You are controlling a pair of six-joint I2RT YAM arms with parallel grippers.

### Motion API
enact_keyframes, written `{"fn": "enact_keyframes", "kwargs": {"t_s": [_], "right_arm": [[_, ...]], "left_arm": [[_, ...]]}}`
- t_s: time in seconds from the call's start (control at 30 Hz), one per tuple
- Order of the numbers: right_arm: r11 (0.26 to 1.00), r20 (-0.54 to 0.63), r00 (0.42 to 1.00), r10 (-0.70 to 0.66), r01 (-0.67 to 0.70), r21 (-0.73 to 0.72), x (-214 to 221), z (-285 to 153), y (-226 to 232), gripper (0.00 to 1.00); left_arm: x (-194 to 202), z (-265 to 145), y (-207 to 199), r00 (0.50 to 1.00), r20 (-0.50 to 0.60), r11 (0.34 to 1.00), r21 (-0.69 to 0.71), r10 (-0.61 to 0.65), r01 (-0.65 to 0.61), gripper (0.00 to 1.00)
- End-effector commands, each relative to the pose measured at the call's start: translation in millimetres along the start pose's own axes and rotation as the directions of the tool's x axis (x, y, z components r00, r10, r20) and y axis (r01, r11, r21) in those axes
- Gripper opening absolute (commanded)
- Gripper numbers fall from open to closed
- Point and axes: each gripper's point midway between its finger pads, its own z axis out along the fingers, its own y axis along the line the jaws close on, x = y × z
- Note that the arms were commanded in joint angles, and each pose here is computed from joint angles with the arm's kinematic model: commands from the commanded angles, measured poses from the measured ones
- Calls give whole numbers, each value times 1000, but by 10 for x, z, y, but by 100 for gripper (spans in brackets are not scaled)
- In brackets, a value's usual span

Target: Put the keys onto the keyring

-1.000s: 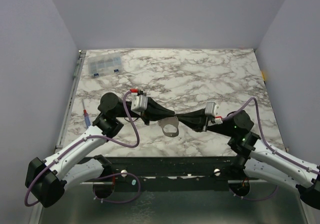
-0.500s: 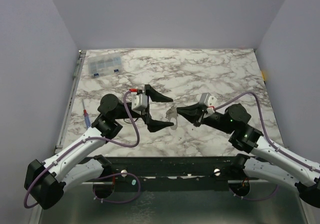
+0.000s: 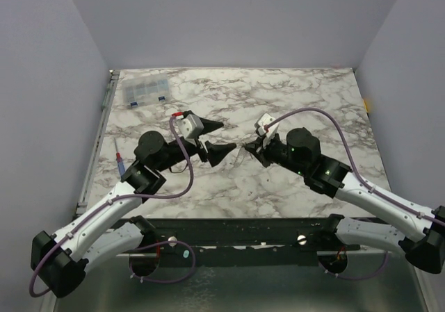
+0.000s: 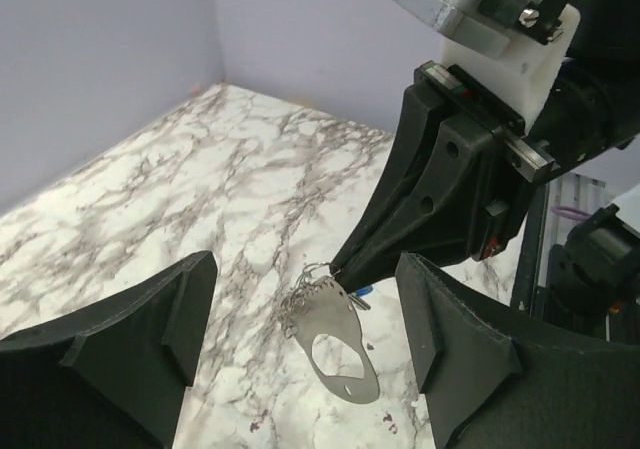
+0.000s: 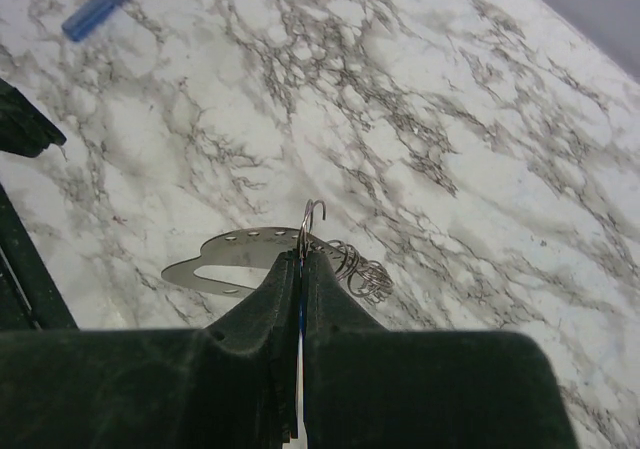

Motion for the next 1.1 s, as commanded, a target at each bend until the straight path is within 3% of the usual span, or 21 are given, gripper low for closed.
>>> {"fn": "enact_keyframes", "kwargs": {"t_s": [0.0,0.4,0.47,0.63,0.8,0.9,1.07], "right_arm": [[994,-58,997,40,-34,100,10,13,-160,1],[997,-19,999,50,-49,58,-109,-37,-87,1],[997,-9,999,50,-50,52,-121,-73,-78,1],[998,22,999,48,-49,37,-183,-171,-53,0],[998,55,997,52,-51,-27,-252,-253,59,1],[997,61,996,58,-55,-55,-271,-292,110,1],[995,53,996,73,-69,-75,-248,-346,154,1]], "left_arm": [[226,-8,154,995,-67,991,-117,-74,66,78],[840,232,-141,975,-223,997,-71,-2,-14,64],[881,232,-111,972,-235,996,-73,29,-48,57],[898,240,-80,968,-243,994,-72,59,-79,27],[888,219,-30,967,-244,990,-94,79,-105,18],[891,214,-33,965,-245,989,-92,90,-116,0],[819,157,27,966,-232,979,-135,116,-151,0]]}}
